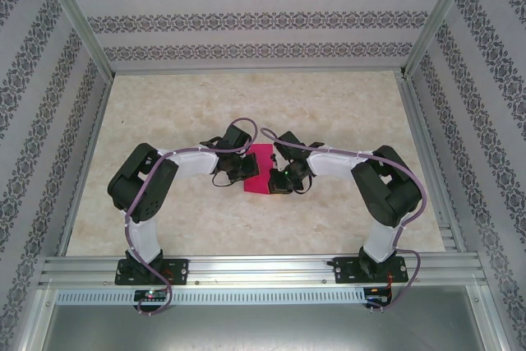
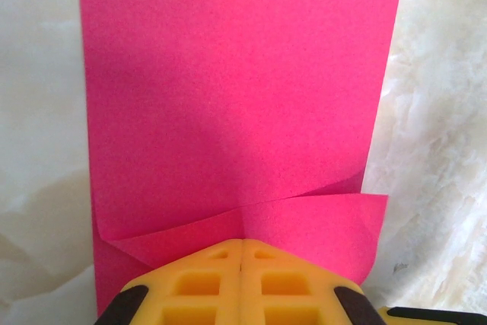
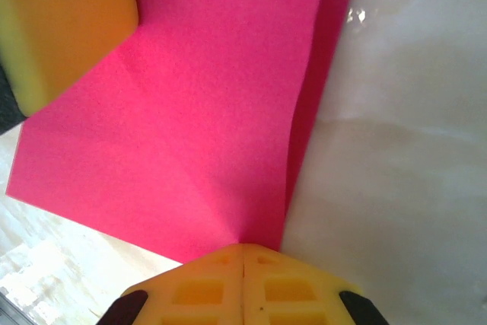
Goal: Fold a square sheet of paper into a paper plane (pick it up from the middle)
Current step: Fold the triangle a second time at the center of the table.
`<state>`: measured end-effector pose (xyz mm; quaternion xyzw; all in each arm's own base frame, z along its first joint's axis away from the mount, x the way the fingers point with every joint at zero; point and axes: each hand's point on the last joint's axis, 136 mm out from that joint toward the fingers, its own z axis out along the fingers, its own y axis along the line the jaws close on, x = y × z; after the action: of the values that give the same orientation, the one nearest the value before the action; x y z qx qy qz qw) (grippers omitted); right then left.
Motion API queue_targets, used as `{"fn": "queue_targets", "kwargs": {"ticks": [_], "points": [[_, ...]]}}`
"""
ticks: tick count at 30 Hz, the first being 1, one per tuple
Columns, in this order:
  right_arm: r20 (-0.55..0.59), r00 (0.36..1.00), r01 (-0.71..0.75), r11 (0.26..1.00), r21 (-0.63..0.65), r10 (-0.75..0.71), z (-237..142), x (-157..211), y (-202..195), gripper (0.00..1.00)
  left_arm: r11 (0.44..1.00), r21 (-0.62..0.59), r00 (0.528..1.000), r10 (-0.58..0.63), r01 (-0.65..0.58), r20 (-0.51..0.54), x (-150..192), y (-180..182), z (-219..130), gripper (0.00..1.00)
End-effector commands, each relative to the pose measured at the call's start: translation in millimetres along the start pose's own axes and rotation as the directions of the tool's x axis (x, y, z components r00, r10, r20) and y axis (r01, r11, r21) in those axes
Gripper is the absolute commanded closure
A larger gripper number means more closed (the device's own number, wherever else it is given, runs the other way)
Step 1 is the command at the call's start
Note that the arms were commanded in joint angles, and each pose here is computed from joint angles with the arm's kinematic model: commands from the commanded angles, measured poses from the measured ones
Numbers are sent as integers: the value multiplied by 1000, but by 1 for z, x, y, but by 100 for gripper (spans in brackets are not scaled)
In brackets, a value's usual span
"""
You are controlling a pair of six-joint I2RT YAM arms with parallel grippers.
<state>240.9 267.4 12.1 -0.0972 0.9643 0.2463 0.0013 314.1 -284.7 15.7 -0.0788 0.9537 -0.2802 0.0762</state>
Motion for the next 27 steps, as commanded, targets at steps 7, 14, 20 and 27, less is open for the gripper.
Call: {"fn": "queue_targets", "kwargs": {"ticks": [7,14,20,27], "points": [[-4,1000,-1,999,-42,1,-3,8,5,92,969,-240,995,-74,56,-64,32,64,10,94],[90,996,36,992,-120,-25,-28,-20,30,88,973,-227,996,-69,53,-61,31,61,9,94],[63,998,21,993,-112,-14,-14,-24,24,88,973,-223,996,-68,53,-61,32,61,10,94],[32,999,-6,995,-101,10,-3,-19,12,88,972,-228,995,-73,57,-62,33,63,10,95]]}}
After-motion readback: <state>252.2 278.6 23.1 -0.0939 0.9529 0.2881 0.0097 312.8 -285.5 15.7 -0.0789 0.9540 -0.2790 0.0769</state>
